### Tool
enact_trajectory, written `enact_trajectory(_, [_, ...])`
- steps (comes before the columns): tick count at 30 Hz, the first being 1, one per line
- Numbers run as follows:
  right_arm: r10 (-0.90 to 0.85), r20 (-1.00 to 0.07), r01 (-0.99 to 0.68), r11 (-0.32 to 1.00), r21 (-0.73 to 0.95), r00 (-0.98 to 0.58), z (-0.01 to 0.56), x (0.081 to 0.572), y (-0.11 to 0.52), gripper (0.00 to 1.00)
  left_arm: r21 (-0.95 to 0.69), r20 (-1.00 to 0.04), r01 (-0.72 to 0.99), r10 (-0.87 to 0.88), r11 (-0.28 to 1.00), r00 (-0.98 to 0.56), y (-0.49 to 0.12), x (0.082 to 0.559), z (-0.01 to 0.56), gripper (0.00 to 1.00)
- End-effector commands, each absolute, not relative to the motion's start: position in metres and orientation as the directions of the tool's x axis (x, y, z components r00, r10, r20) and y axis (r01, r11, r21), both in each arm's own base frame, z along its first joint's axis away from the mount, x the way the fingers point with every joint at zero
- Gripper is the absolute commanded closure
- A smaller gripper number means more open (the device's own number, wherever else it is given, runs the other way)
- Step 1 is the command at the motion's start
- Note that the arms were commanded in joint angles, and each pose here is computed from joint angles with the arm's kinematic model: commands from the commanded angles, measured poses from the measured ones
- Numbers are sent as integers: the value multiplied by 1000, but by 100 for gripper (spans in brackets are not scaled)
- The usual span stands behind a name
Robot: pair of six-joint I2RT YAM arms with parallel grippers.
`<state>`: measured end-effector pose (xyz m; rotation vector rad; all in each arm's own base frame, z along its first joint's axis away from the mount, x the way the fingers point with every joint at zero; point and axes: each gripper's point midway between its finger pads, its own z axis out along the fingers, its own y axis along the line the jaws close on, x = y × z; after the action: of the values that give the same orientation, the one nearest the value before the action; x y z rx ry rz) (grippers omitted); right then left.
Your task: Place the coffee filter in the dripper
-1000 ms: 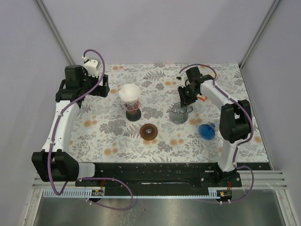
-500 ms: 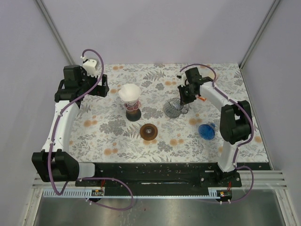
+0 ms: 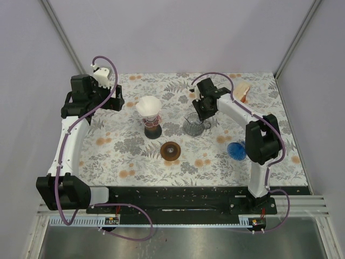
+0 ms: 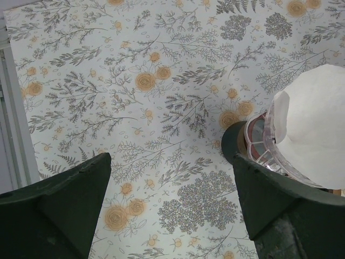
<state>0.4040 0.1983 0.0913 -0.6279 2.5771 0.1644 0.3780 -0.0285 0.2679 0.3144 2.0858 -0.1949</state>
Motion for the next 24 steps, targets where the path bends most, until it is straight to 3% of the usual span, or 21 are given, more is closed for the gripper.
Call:
enact_trajectory(1, [-417, -493, -463, 886, -32, -763, 110, 408, 200, 60, -4, -894, 310, 135, 951, -427, -30, 378, 286, 1])
enact_trajectory(6, [-385, -574, -456, 890, -23, -723, 153, 407, 206, 46, -3, -897, 310, 134, 951, -421, -29, 377, 289, 1])
enact_trajectory(12, [-350, -702, -454, 890, -42, -621, 204, 392, 223, 41, -3, -897, 302, 131, 953, -422, -26, 376, 288, 1])
enact_trajectory(19, [-321, -738, -623, 764, 169, -594, 185, 322, 311, 43, 0, -900, 286, 124, 958, -418, -20, 374, 290, 1])
enact_trajectory(24, [-367, -704, -658, 730, 188, -608, 142, 290, 345, 45, -9, -902, 284, 115, 959, -416, -19, 372, 293, 1])
